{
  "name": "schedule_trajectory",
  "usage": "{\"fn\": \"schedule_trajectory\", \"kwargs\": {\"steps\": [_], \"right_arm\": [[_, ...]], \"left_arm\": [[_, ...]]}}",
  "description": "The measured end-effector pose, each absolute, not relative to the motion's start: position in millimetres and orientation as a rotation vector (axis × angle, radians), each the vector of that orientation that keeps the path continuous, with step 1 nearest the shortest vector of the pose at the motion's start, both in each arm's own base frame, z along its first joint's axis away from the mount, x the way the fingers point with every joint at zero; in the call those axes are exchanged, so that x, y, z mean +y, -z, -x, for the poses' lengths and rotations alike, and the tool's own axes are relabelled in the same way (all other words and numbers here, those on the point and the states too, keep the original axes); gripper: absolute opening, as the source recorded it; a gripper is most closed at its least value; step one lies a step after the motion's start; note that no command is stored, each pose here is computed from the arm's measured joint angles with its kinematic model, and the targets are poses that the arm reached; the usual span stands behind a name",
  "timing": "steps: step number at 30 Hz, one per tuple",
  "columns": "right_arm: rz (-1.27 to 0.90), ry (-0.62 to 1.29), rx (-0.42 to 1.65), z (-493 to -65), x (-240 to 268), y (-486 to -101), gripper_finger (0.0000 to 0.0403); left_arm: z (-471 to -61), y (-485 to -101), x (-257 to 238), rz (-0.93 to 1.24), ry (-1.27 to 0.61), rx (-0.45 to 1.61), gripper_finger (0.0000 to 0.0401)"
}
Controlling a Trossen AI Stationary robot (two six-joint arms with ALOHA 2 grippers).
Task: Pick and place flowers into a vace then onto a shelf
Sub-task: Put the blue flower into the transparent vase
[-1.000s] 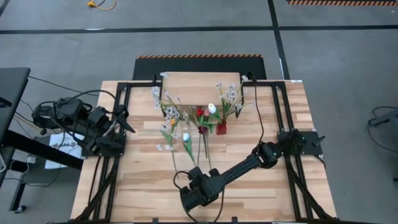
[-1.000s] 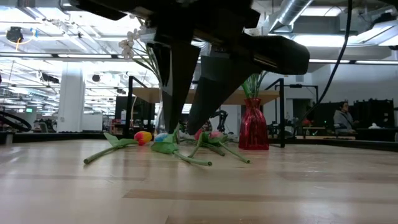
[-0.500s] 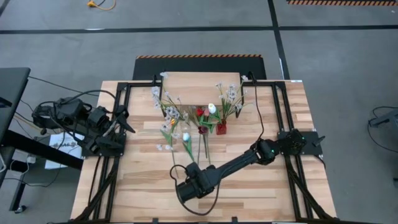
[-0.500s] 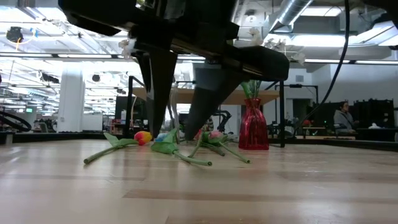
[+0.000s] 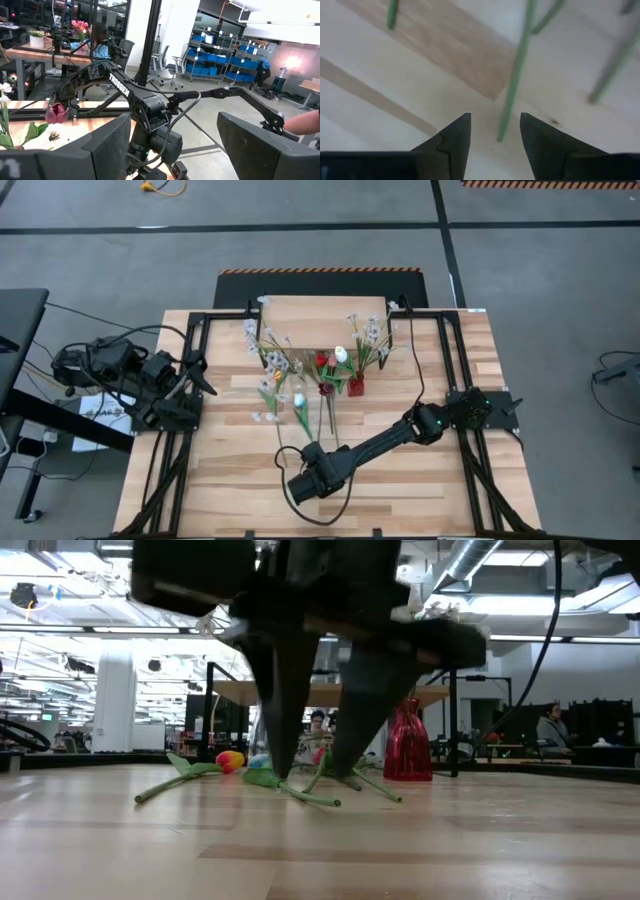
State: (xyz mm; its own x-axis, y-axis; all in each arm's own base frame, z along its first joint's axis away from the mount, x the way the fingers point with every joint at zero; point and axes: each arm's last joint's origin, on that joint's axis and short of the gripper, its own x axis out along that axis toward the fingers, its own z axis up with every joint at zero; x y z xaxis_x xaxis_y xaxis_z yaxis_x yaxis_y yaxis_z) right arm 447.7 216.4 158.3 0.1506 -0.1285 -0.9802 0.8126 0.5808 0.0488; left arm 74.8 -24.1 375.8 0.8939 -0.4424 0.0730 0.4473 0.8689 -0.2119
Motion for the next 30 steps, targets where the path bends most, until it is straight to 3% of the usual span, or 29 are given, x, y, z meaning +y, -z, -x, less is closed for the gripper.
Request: {"fn": "schedule_trajectory", "kwargs": {"steps": [11, 15, 21, 30], "right_arm": [[-0.763, 0.737, 1.298, -444, 219, -131, 0.0147], [-0.768, 0.748, 1.306, -444, 218, -129, 0.0112], [-0.774, 0.725, 1.306, -444, 221, -128, 0.0014], [-0.769, 0.672, 1.293, -437, 235, -140, 0.0003]], "left_arm": [[-75, -376, -24, 0.227, 0.466, -0.022, 0.0286], [-75, -376, -24, 0.227, 0.466, -0.022, 0.0286], [-75, -376, -24, 0.228, 0.465, -0.022, 0.0286], [-75, -376, -24, 0.228, 0.465, -0.022, 0.0286]]}}
